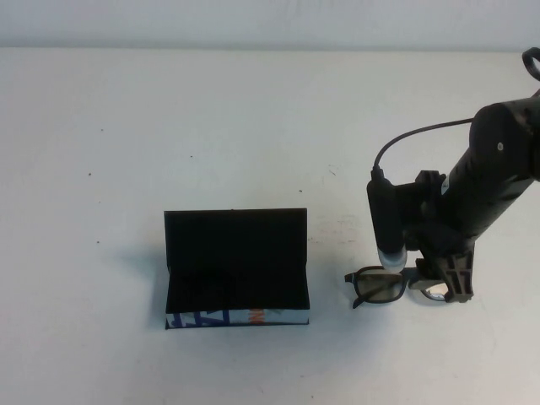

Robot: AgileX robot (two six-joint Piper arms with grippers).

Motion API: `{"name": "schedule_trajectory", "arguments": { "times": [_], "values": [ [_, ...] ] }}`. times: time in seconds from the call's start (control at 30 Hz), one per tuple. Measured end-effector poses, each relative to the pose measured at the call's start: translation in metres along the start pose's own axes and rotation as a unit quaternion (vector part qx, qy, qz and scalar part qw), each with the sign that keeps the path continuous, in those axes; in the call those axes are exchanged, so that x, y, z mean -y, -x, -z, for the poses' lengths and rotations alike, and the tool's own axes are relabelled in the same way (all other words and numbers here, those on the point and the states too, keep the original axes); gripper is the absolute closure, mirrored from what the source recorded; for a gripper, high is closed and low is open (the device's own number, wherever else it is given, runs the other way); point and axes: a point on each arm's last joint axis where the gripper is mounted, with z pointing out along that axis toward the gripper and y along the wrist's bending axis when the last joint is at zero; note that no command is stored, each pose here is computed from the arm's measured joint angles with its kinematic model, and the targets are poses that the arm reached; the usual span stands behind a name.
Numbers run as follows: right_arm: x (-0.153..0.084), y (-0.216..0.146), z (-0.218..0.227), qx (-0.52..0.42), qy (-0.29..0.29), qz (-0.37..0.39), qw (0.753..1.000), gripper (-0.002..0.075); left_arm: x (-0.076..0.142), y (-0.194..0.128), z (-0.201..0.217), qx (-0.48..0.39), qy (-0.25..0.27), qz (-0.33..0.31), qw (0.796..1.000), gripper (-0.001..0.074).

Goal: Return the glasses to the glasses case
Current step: Pick up the glasses from the table

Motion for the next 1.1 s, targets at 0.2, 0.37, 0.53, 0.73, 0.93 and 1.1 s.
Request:
{"name": "schedule_trajectory", "arguments": {
  "times": [0.2,0.37,0.53,0.73,0.93,1.1],
  "values": [
    [0.001,-0.001,-0.003,-0.006,0.003,0.005,1.000,0.0340,0.000,0.000,0.000,0.000,0.000,0.000,1.000,0.0740],
    [0.002,-0.002,-0.013,-0.012,0.017,0.005,1.000,0.0340,0.000,0.000,0.000,0.000,0.000,0.000,1.000,0.0740],
    [0.004,-0.005,-0.024,-0.025,0.024,0.012,0.999,0.0340,0.000,0.000,0.000,0.000,0.000,0.000,1.000,0.0740],
    [0.006,-0.006,-0.032,-0.029,0.024,0.013,0.999,0.0340,0.000,0.000,0.000,0.000,0.000,0.000,1.000,0.0740],
    [0.007,-0.006,-0.040,-0.031,0.024,0.014,0.999,0.0340,0.000,0.000,0.000,0.000,0.000,0.000,1.000,0.0740],
    [0.008,-0.007,-0.043,-0.032,0.023,0.014,0.999,0.0340,0.000,0.000,0.000,0.000,0.000,0.000,1.000,0.0740]
  ]
}}
